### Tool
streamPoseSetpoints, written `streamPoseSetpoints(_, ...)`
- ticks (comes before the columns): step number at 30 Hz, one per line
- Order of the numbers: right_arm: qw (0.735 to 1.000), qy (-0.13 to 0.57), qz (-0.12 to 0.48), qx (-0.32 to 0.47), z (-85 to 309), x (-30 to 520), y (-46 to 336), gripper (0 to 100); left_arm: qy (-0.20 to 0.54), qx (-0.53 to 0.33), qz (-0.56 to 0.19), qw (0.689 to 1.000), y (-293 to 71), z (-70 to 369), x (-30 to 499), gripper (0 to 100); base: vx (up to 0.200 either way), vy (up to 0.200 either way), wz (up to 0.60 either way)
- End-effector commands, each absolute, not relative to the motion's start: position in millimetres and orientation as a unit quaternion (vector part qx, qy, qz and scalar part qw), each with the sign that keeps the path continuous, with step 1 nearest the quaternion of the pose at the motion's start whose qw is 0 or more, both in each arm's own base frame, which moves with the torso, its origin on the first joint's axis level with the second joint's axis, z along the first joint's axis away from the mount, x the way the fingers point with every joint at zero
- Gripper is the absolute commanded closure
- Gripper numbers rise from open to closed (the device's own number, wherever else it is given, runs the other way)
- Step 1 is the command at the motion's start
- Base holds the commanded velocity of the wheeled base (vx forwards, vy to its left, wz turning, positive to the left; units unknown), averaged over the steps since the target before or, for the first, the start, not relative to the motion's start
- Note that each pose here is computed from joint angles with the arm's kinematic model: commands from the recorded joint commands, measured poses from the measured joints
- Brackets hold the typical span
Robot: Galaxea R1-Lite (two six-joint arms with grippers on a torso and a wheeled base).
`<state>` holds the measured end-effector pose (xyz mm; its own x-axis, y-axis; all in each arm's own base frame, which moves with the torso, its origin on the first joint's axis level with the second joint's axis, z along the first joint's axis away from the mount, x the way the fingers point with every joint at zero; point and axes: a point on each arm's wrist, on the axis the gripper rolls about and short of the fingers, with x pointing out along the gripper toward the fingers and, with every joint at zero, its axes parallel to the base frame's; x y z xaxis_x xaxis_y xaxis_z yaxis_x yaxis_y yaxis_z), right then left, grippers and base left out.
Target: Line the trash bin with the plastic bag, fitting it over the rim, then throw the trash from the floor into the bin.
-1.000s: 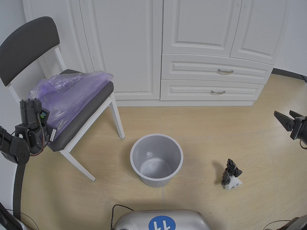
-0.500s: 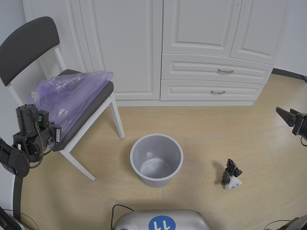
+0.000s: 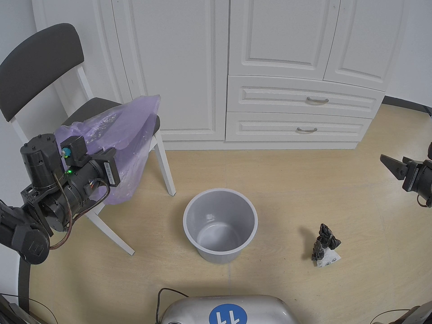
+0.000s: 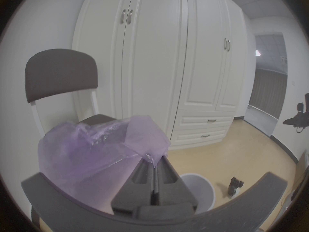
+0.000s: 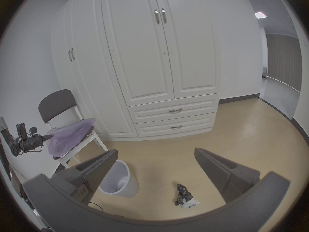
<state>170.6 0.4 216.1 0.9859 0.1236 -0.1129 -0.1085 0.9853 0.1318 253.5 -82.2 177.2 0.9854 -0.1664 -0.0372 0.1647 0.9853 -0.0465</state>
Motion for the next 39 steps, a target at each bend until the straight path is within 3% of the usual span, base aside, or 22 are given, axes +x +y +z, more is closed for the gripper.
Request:
streamPoseSetpoints(1, 0.992, 0.052, 0.102, 0.056, 228, 183, 29, 0, -0.023, -0.037, -0.129, 0.991, -109, 195, 256, 100, 0.000, 0.000, 0.00)
streamPoseSetpoints(6, 0.986, 0.078, 0.136, 0.051, 220, 201, 68, 0, -0.064, -0.053, -0.186, 0.979, -140, 218, 246, 100, 0.000, 0.000, 0.00)
streamPoseSetpoints(15, 0.971, 0.136, 0.195, 0.039, 179, 217, 116, 0, -0.125, -0.099, -0.232, 0.960, -148, 237, 215, 100, 0.000, 0.000, 0.00)
streamPoseSetpoints(22, 0.969, 0.126, 0.206, 0.042, 172, 213, 124, 0, -0.134, -0.101, -0.257, 0.952, -147, 242, 197, 100, 0.000, 0.000, 0.00)
streamPoseSetpoints(29, 0.964, 0.133, 0.207, 0.105, 171, 231, 132, 0, -0.128, -0.081, -0.337, 0.929, -134, 233, 176, 100, 0.000, 0.000, 0.00)
streamPoseSetpoints(39, 0.949, 0.157, 0.213, 0.171, 166, 248, 140, 0, -0.148, -0.081, -0.378, 0.910, -120, 239, 155, 100, 0.000, 0.000, 0.00)
